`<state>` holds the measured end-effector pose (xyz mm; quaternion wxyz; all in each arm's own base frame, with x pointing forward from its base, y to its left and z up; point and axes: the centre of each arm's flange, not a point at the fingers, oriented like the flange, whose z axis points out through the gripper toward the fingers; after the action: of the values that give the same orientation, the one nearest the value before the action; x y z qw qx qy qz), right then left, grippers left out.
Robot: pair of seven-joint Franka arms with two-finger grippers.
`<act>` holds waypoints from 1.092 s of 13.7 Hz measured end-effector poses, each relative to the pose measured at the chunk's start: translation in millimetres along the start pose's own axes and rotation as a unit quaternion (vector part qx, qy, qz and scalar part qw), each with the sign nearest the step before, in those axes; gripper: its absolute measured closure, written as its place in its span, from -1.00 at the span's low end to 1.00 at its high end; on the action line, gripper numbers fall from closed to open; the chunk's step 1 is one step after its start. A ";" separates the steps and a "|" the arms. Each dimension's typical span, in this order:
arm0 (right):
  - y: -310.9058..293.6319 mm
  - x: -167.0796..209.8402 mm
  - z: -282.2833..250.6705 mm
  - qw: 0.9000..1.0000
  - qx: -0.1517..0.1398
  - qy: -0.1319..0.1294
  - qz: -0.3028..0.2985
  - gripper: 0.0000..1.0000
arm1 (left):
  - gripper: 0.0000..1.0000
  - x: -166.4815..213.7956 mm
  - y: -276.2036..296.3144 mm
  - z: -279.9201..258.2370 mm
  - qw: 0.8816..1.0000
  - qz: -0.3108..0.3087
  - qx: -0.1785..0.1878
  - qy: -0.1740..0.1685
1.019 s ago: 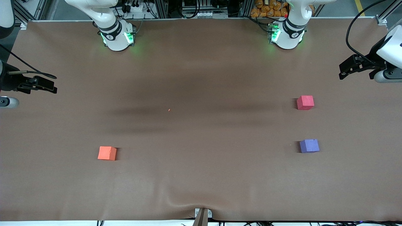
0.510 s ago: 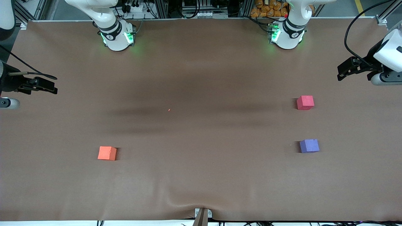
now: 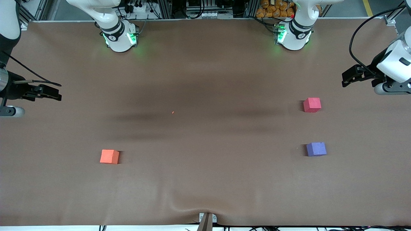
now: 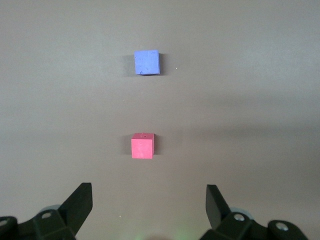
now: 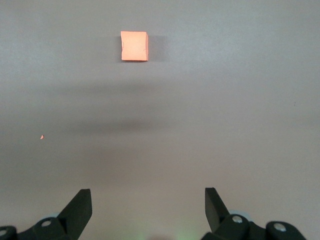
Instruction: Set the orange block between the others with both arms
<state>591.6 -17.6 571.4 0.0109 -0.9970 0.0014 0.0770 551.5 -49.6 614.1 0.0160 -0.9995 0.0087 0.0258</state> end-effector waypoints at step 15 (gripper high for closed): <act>-2.4 9.5 6.5 1.000 0.000 0.009 -0.002 -1.00 | -1.00 3.4 4.3 5.4 1.000 0.004 0.000 -0.003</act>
<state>600.0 -15.1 563.5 0.0108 -0.9976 -0.0009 0.0680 554.6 -53.8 608.4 0.0158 -0.9994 0.0126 0.0292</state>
